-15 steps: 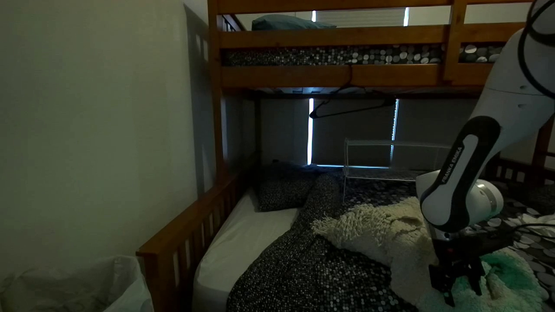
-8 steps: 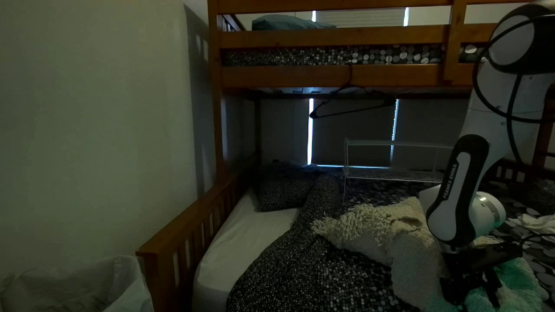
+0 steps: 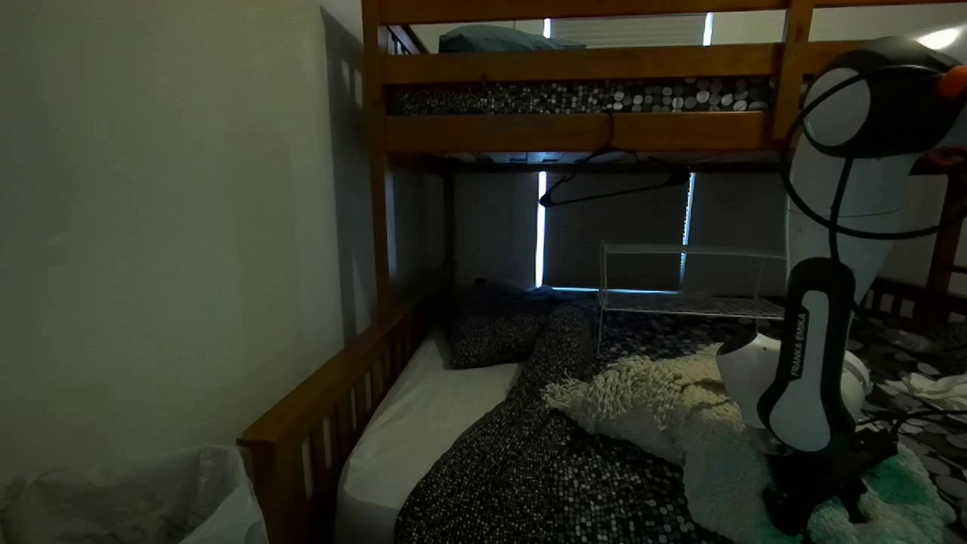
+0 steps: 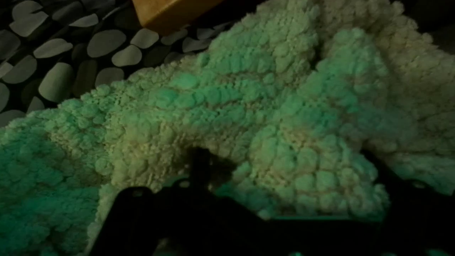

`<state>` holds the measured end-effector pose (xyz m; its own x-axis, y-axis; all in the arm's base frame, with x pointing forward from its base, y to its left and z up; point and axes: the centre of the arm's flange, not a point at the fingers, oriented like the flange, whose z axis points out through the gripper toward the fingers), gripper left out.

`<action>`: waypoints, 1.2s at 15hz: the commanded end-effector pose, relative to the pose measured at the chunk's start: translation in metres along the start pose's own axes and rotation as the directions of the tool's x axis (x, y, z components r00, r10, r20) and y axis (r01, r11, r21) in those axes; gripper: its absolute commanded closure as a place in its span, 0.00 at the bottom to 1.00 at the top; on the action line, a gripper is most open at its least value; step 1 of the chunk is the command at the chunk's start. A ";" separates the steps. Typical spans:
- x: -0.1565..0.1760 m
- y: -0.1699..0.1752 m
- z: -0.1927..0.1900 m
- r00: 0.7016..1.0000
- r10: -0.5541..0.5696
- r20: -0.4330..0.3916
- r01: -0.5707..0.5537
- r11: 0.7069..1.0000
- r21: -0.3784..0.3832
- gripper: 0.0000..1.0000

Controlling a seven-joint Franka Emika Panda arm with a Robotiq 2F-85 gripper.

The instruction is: Fold the blanket

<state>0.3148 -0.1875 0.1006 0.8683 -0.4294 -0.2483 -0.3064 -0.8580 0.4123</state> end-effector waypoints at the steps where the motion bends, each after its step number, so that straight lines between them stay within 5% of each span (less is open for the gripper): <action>1: 0.014 -0.008 0.027 0.999 -0.009 -0.046 0.008 1.000 -0.021 0.25; 5: 0.010 -0.011 0.022 0.998 -0.022 -0.053 0.023 1.000 0.009 0.57; 11: -0.010 0.001 -0.018 0.997 -0.009 -0.083 0.006 0.999 -0.041 0.98; 18: -0.054 0.031 -0.116 0.970 0.085 -0.226 -0.131 0.971 -0.198 1.00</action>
<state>0.3192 -0.1754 0.1579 0.9070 -0.4058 -0.1127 -0.2810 -0.7823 0.5559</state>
